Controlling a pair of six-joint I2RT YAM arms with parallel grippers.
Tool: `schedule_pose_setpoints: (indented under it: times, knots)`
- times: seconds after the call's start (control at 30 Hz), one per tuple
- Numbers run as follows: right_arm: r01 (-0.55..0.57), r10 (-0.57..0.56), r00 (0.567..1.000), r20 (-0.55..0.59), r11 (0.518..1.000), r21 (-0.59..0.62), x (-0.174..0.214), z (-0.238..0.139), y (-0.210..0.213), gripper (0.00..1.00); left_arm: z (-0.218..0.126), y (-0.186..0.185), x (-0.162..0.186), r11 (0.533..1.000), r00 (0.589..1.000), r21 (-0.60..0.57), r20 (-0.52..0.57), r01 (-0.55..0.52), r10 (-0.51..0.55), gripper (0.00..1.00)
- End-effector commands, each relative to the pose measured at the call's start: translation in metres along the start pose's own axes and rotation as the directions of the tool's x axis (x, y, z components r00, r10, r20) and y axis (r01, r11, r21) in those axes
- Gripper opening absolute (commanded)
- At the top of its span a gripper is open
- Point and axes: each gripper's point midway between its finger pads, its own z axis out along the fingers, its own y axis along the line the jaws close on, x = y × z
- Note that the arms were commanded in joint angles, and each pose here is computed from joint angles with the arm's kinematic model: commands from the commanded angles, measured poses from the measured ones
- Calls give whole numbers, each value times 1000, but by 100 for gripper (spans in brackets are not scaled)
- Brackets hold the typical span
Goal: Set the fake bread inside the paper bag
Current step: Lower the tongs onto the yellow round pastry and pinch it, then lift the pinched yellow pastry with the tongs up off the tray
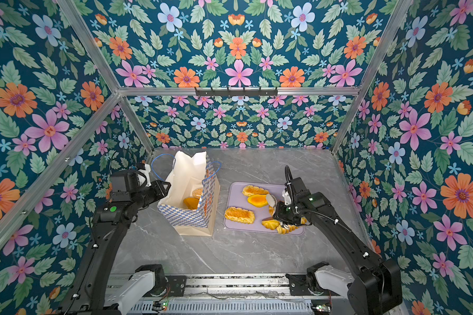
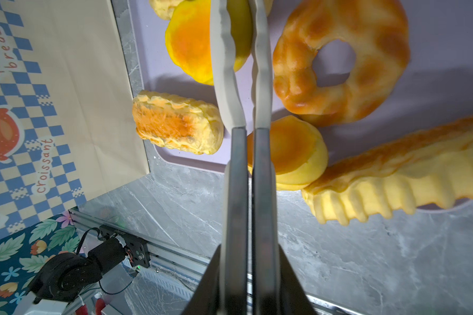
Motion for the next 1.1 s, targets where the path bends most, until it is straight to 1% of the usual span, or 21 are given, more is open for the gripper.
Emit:
schedule_pose_setpoints:
  times: [0.0, 0.67, 1.07]
  knots:
    - [-2, 2, 1000, 13, 999, -40, -1, -7, 9, 22, -4, -2, -6, 1000, 1000, 1, 20, -7, 7, 33]
    - [22, -15, 997, 73, 994, -104, -7, -39, 31, 21, -4, -3, -6, 1000, 1000, 5, 19, -3, 3, 33]
    - [54, -38, 992, 116, 989, -138, -16, -61, 47, 19, -3, -4, -7, 1000, 1000, 8, 20, 1, -1, 31]
